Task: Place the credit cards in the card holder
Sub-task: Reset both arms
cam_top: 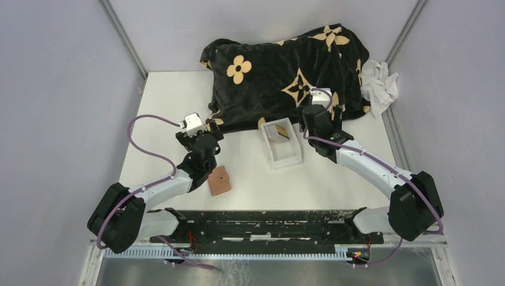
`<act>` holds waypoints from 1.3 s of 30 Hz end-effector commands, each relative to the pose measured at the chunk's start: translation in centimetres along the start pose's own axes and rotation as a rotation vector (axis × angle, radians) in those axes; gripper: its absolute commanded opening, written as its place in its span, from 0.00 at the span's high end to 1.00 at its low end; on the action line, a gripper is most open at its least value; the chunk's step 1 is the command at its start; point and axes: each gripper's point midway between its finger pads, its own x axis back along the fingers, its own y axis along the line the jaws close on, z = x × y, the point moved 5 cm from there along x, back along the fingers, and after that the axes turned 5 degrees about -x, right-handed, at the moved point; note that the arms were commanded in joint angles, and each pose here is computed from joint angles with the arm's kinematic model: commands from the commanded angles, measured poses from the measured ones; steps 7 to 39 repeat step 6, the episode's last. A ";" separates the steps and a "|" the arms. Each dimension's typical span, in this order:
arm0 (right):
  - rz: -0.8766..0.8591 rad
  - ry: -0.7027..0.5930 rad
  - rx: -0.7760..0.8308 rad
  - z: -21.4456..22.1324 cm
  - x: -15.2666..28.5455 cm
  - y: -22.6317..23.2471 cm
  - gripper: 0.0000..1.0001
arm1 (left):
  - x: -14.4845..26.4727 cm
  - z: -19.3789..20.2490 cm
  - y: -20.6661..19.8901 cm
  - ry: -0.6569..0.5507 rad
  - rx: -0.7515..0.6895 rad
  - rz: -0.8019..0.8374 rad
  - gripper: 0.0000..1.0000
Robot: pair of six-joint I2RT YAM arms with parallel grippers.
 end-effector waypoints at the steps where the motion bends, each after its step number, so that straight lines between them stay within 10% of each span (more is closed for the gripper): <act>1: 0.058 -0.057 -0.078 -1.2 0.0 -0.4 0.00 | -0.4 -0.7 0.6 -0.054 0.048 -0.015 0.01; 39: 0.052 -0.059 -0.082 -0.6 -0.1 -0.3 0.00 | -0.4 -0.3 1.1 -0.056 0.041 -0.031 0.01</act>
